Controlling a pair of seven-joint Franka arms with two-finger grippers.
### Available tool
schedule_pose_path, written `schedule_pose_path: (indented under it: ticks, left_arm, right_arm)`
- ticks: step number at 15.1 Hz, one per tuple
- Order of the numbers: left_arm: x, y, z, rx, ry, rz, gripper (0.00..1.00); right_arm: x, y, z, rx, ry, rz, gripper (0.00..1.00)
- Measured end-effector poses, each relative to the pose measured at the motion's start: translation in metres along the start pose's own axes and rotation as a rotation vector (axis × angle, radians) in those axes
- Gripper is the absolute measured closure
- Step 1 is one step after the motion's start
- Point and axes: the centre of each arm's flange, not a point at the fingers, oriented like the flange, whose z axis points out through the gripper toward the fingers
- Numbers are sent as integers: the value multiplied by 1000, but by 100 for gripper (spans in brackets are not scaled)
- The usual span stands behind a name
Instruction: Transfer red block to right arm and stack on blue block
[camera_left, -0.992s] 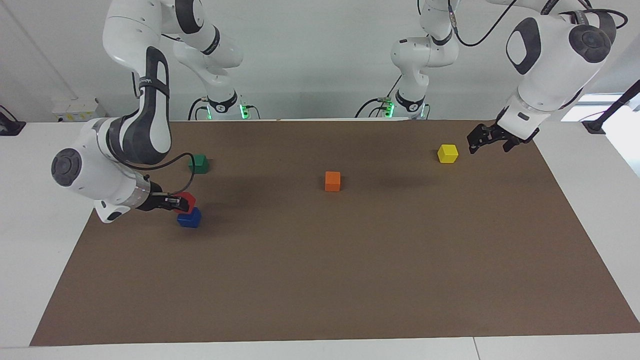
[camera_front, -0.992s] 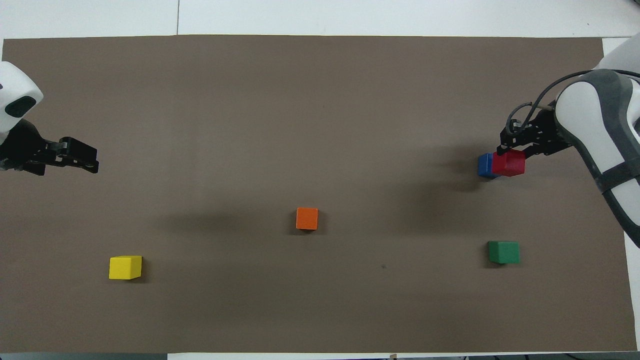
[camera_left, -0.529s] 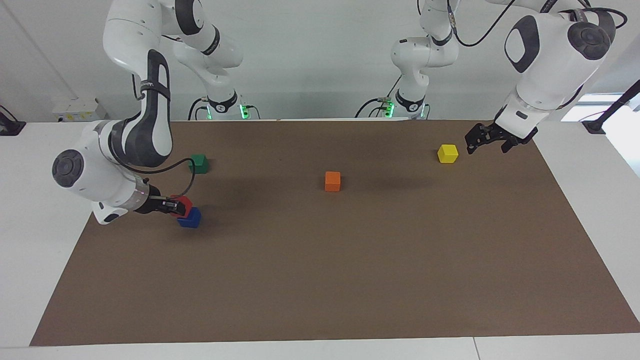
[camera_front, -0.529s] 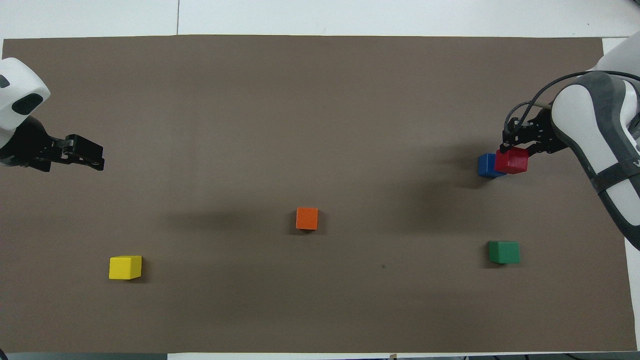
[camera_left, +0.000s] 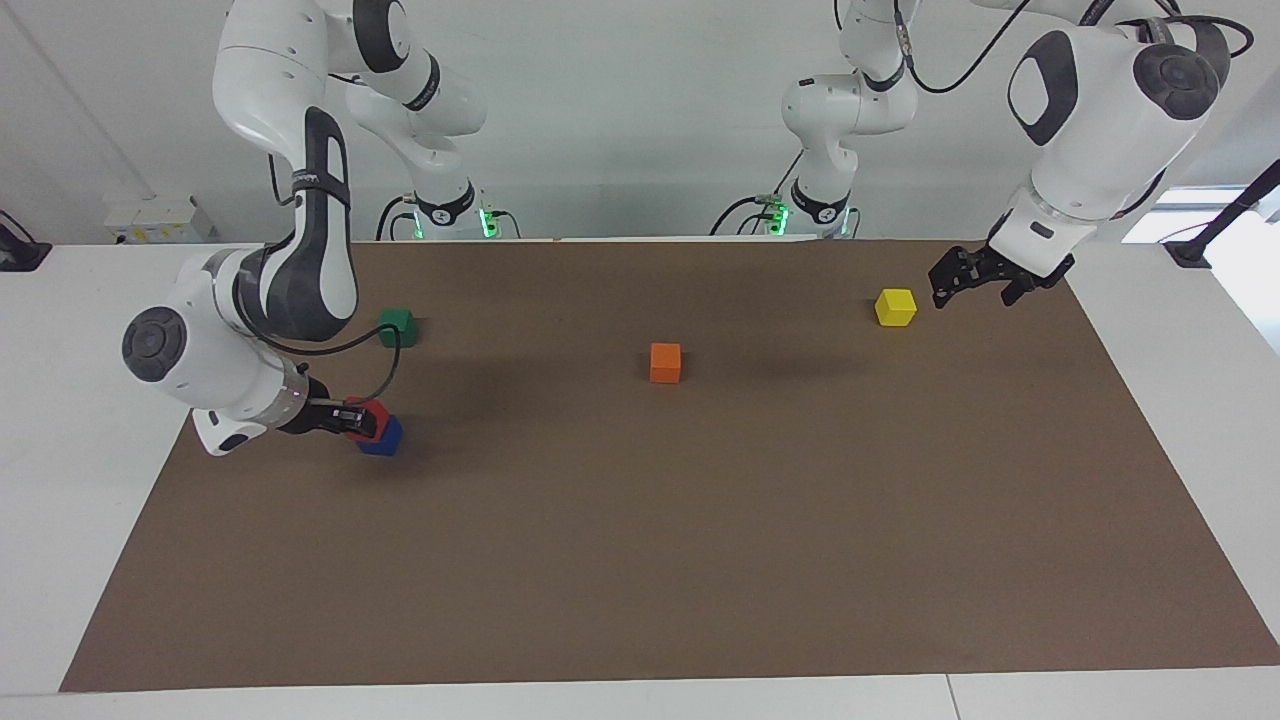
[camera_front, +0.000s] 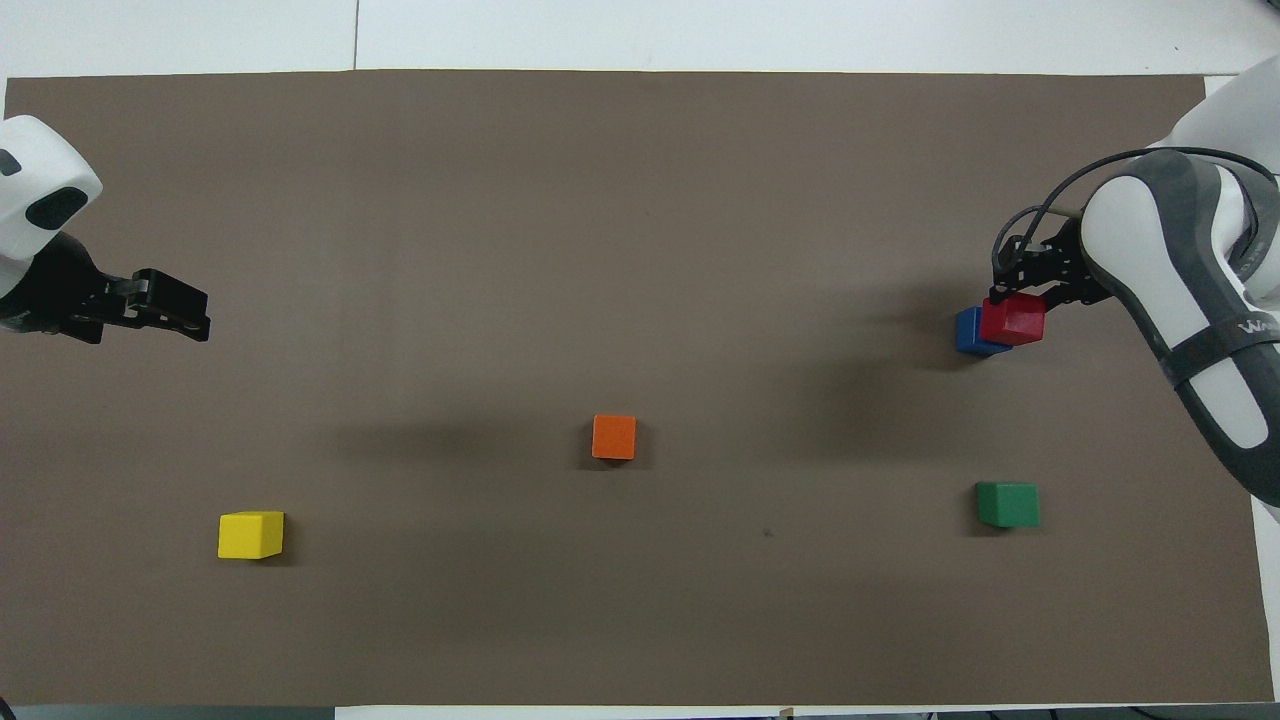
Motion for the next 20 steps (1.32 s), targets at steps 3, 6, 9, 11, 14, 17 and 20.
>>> schedule_pose_path:
  ticks: [3,6,9,11,14,17,20]
  left_arm:
    - [0,0,0,0,0,-1,0]
    - [0,0,0,0,0,-1,0]
    - [0,0,0,0,0,-1,0]
    - [0,0,0,0,0,-1,0]
    - [0,0,0,0,0,-1,0]
    - [0,0,0,0,0,-1,0]
    - [0,0,0,0,0,-1,0]
  right_arm:
    - [-1,-5,2,-11,-2,-9,44]
    - [-1,-8,4,-17,-4,-8,44]
    - [-1,-8,4,-17,-4,-8,44]
    - [-1,-8,4,-17,-1,-8,44]
    - [-1,-8,3,-17,3,-8,44]
    - [-1,-8,4,-17,3,-8,40]
    - [-1,-8,7,-17,2,-7,26]
